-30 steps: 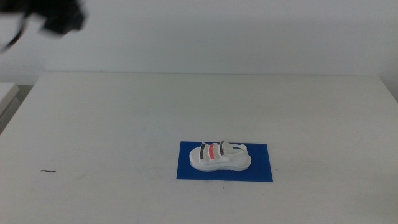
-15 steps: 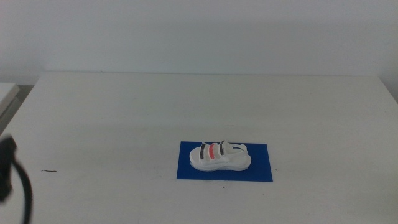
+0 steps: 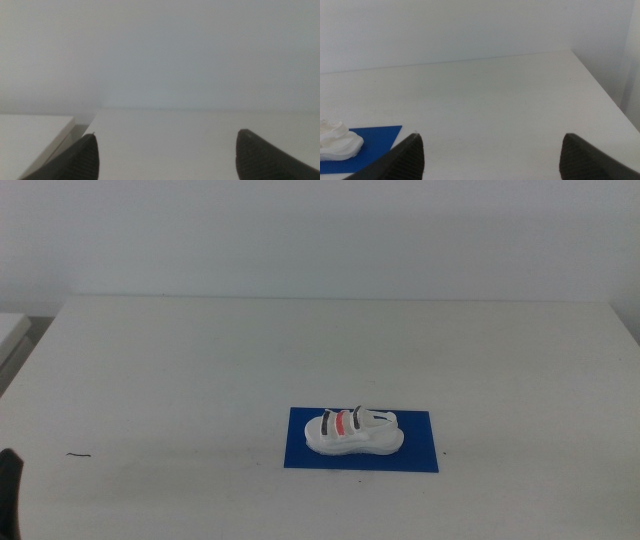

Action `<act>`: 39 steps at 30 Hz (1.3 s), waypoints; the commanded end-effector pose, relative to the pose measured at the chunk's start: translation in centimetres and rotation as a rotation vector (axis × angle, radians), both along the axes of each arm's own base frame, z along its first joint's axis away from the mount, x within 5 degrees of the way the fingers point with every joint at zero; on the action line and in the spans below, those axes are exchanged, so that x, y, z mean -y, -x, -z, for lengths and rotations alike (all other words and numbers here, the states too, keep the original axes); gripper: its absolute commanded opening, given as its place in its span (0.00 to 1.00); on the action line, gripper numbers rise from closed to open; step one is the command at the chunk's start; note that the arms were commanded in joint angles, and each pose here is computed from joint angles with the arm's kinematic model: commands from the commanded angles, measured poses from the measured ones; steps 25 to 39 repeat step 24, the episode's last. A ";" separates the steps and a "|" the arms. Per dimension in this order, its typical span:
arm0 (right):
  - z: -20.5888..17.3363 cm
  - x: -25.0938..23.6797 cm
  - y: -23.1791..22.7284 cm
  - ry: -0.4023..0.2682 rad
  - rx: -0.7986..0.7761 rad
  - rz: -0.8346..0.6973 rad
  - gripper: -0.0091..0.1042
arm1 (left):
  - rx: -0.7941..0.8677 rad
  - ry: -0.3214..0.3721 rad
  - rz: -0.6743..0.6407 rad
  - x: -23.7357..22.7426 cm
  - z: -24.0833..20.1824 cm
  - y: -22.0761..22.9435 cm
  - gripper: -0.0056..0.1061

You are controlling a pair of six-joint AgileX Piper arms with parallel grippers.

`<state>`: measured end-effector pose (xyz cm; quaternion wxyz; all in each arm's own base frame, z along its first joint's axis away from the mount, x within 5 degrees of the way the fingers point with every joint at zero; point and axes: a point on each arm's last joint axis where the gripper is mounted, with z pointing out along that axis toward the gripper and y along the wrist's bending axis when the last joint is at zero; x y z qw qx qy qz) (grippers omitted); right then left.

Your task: Use one arm to grab the shoe from the table and place it on the mat.

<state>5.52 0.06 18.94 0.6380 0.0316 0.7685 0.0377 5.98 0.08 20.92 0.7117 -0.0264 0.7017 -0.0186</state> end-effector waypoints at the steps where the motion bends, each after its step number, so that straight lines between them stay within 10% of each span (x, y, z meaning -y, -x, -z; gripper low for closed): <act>1: 0.0 0.0 0.0 0.012 0.009 0.001 0.78 | -0.027 0.047 0.001 0.0 0.5 0.3 0.89; 15: 0.0 0.0 0.0 0.012 0.009 0.001 0.78 | -0.068 -0.186 0.005 0.0 0.9 0.3 0.89; 39: 0.0 0.0 0.0 0.012 0.009 0.001 0.78 | -0.068 -0.190 0.005 0.0 0.9 0.3 0.89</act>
